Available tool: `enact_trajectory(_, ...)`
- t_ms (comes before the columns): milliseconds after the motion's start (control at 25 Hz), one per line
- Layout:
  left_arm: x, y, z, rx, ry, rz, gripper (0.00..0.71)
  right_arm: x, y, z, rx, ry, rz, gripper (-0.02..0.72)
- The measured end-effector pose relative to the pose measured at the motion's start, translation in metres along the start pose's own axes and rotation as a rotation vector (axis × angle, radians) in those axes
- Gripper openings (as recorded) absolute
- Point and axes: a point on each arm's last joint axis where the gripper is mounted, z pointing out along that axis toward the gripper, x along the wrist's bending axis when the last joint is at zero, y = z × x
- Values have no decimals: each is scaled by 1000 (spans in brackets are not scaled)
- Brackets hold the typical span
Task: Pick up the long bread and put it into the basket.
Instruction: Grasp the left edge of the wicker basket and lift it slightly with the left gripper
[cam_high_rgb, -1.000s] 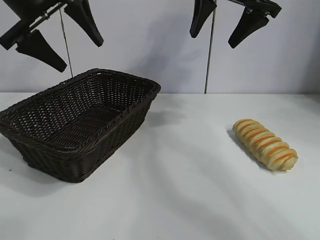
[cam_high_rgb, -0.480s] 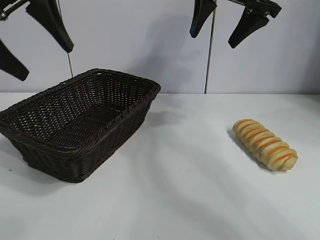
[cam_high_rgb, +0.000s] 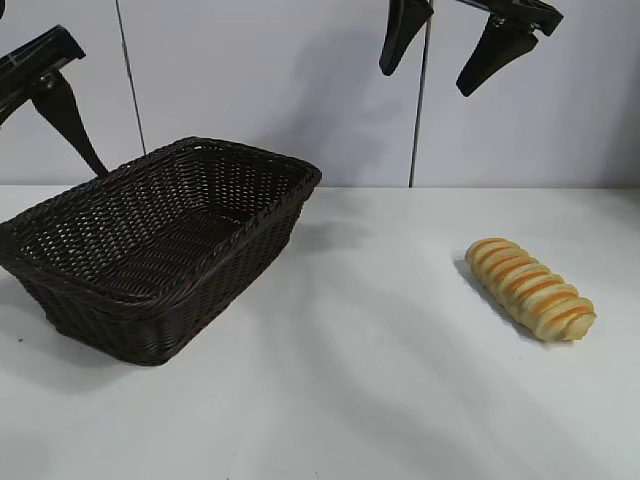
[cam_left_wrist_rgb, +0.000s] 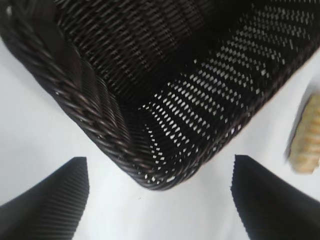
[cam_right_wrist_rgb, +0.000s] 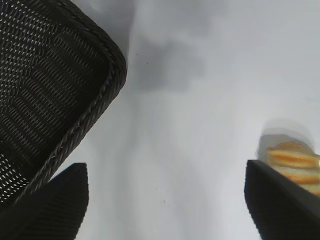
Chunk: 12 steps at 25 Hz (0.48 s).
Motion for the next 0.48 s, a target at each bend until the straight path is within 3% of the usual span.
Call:
enact_trajectory(240, 4, 2, 0, -27, 35, -63, 571, 0, 0, 0, -1, 0, 0, 612)
enact_trajectory(480, 17, -3, 9, -9, 71, -79, 571, 0, 0, 0, -1, 0, 0, 612)
